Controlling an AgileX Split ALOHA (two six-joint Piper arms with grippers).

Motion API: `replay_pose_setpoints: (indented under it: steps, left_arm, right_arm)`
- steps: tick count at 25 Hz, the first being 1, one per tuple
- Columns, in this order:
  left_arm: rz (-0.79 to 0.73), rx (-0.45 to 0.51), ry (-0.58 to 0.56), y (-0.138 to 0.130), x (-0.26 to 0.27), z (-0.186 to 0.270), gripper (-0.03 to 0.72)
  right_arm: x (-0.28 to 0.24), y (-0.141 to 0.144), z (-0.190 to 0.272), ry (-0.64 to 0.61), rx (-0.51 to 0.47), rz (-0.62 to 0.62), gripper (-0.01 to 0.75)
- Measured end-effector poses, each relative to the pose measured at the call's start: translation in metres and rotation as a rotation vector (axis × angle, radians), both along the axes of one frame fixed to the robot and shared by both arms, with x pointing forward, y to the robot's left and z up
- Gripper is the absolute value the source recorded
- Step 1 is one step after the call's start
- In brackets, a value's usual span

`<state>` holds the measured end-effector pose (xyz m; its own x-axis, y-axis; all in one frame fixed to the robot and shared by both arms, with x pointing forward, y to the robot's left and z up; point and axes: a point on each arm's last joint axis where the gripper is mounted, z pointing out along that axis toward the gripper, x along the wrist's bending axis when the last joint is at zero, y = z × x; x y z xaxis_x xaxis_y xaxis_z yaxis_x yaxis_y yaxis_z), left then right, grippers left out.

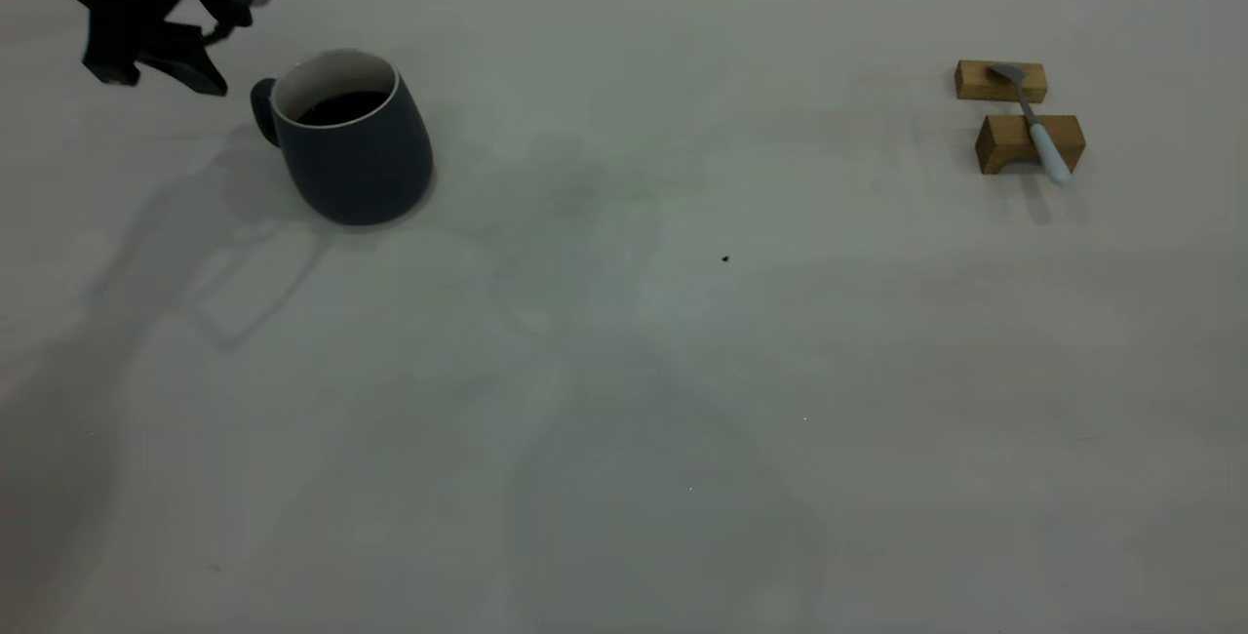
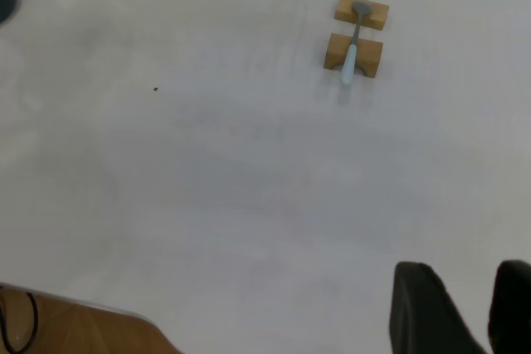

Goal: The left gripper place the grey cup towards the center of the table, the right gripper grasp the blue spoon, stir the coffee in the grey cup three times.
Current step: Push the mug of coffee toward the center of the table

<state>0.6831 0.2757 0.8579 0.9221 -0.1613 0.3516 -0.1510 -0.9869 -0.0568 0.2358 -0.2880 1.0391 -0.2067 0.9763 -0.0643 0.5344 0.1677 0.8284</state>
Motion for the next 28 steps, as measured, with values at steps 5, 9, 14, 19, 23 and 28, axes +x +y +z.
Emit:
replay_pose_setpoints:
  steps: [5, 9, 14, 19, 23, 28]
  left_arm:
    - [-0.045, 0.011, 0.021, -0.007, 0.000, -0.024, 0.594]
    - [-0.091, 0.018, -0.003, -0.015, 0.001, -0.032, 0.594]
    - [-0.111, 0.020, -0.025, -0.020, 0.003, -0.035, 0.592]
    - [-0.115, 0.021, -0.020, -0.021, 0.002, -0.035, 0.525]
    - [-0.115, 0.022, -0.017, -0.021, 0.002, -0.035, 0.388]
    - [-0.100, 0.014, -0.013, -0.022, 0.002, -0.034, 0.212]
  right_arm:
    - [0.000, 0.000, 0.000, 0.000, 0.000, 0.000, 0.240]
    - [0.000, 0.000, 0.000, 0.000, 0.000, 0.000, 0.240]
    - [0.000, 0.000, 0.000, 0.000, 0.000, 0.000, 0.240]
    - [0.000, 0.000, 0.000, 0.000, 0.000, 0.000, 0.240]
    - [0.000, 0.000, 0.000, 0.000, 0.000, 0.000, 0.240]
    - [0.000, 0.000, 0.000, 0.000, 0.000, 0.000, 0.240]
